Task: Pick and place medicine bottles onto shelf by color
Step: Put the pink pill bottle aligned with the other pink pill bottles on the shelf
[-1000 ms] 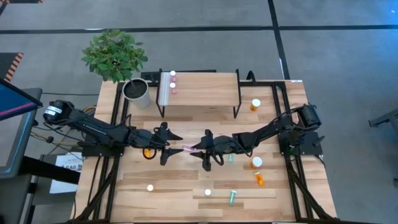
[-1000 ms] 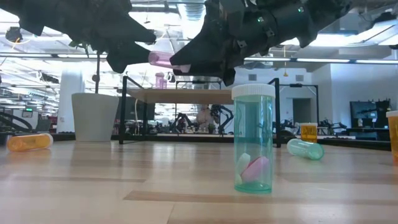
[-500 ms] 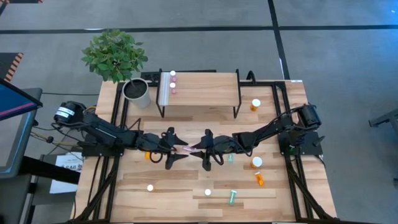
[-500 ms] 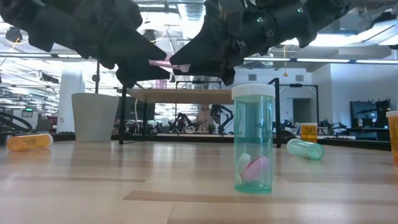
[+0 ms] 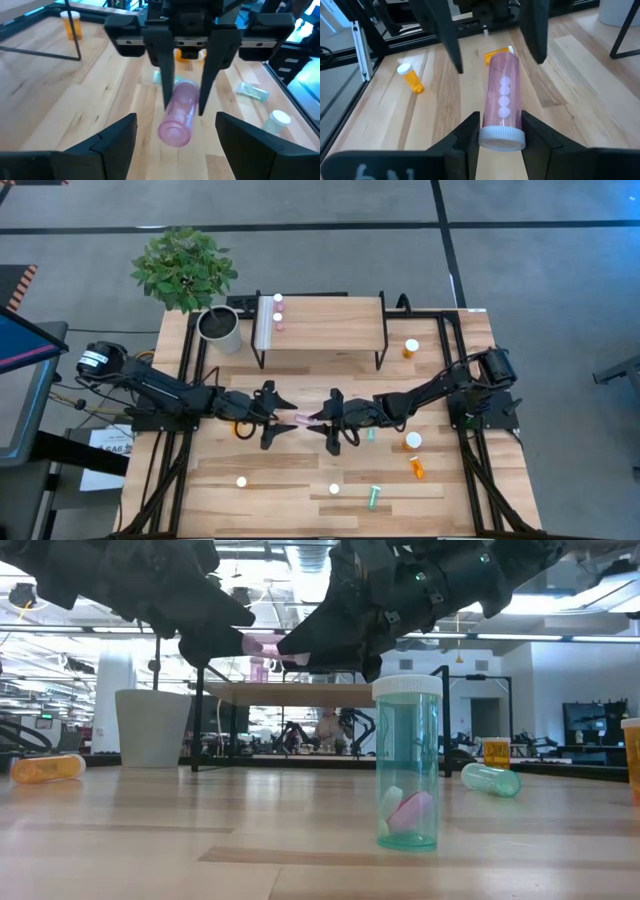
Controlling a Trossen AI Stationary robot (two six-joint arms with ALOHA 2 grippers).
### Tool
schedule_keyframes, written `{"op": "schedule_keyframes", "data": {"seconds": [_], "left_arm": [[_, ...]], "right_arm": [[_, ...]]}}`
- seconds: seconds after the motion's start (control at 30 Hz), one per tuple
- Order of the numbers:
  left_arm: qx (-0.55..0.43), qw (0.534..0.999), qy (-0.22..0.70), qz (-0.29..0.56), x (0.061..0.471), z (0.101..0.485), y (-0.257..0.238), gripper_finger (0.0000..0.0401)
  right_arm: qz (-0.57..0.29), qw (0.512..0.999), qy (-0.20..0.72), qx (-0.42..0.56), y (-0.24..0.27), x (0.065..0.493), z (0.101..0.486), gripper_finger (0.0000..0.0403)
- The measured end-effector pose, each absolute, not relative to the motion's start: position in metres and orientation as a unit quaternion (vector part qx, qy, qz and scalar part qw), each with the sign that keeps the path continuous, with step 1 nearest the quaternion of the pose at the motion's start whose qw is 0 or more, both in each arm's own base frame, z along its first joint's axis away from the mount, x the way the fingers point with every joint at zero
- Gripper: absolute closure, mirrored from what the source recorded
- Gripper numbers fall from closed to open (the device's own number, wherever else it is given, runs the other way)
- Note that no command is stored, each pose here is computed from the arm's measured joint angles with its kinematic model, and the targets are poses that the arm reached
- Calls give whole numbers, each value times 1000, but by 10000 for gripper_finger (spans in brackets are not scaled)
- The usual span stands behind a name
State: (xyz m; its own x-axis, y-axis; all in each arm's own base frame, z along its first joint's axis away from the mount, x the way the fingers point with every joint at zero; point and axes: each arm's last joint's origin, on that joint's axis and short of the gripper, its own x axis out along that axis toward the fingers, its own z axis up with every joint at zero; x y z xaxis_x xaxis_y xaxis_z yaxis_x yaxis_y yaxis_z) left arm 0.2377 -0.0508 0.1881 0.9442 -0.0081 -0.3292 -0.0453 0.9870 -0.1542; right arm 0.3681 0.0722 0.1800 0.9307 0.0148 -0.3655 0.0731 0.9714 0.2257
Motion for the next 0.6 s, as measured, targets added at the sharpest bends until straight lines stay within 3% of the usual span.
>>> {"op": "schedule_keyframes", "data": {"seconds": [0.2, 0.6], "left_arm": [[-80, 982, 169, 11, 238, 187, -51, 167], [-77, 982, 172, -4, 238, 187, -52, 289]], "right_arm": [[-14, 976, 181, 121, 73, 368, 181, 269], [-13, 976, 175, 125, 73, 369, 182, 268]]}}
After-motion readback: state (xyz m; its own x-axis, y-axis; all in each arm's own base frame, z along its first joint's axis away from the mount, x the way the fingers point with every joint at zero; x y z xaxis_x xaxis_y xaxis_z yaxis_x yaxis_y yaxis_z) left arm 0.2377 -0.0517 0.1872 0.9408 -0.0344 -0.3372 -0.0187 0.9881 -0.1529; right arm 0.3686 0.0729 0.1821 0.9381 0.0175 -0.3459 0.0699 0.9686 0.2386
